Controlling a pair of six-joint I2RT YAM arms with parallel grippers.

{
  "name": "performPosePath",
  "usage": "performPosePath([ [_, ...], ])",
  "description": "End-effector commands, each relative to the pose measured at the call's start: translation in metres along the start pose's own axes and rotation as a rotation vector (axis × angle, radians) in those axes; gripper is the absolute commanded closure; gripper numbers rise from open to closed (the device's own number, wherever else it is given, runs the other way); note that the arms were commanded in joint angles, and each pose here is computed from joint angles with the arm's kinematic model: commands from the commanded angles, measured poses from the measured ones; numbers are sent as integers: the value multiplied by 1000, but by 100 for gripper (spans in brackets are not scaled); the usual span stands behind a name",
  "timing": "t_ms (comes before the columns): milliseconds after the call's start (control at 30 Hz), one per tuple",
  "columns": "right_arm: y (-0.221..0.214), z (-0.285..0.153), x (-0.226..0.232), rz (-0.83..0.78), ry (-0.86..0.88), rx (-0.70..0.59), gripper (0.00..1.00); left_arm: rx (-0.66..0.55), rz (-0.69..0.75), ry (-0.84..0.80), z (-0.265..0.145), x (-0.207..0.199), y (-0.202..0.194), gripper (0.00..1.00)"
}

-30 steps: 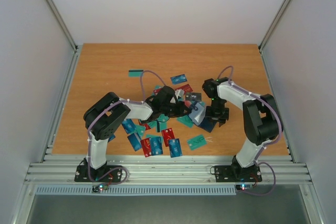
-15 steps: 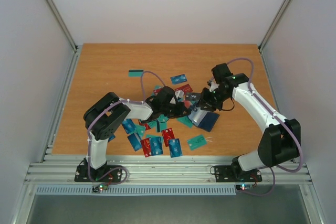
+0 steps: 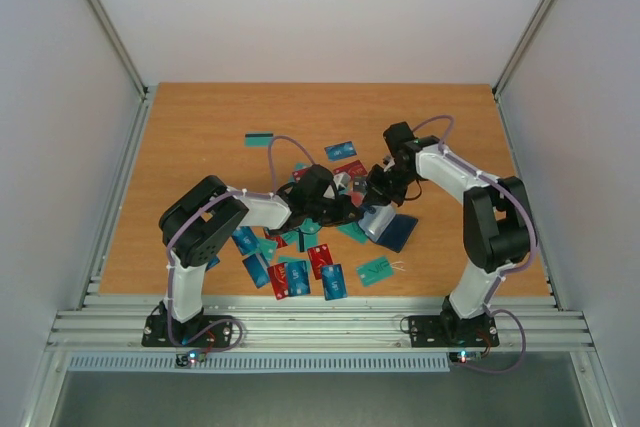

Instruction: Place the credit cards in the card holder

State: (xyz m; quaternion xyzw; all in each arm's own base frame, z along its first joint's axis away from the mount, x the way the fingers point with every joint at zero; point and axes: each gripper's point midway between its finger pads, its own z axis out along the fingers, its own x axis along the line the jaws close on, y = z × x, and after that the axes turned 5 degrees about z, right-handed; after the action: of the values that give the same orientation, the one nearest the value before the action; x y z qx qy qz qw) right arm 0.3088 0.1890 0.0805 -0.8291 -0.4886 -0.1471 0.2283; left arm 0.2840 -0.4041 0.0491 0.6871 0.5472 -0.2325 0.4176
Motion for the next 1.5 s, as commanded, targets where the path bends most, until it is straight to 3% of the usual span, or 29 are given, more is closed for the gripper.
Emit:
performPosePath([
  [0,24,-4,-13,44,-121,-93,89,-13,17,-24,-2,-12,5,100],
  [367,28,1,-58,46,-334,-93,89,-13,20,-20,-2,-11,4,100],
  [667,1,-14,-78,-4,-368,-59,89,-10,-4,-21,0,-9,4,100],
  [933,-20,2,-100,36,-336,-17,89,4,-38,-2,0,-4,1,98],
  [1033,-23,7,-104,40,-333,-7,89,20,-26,27,-6,-3,-3,92],
  [1300,-23,15,-96,21,-267,6,90,23,13,99,-28,-8,-4,53],
  [1467,-23,13,-78,-18,-182,10,89,29,17,170,-50,-12,-5,40],
])
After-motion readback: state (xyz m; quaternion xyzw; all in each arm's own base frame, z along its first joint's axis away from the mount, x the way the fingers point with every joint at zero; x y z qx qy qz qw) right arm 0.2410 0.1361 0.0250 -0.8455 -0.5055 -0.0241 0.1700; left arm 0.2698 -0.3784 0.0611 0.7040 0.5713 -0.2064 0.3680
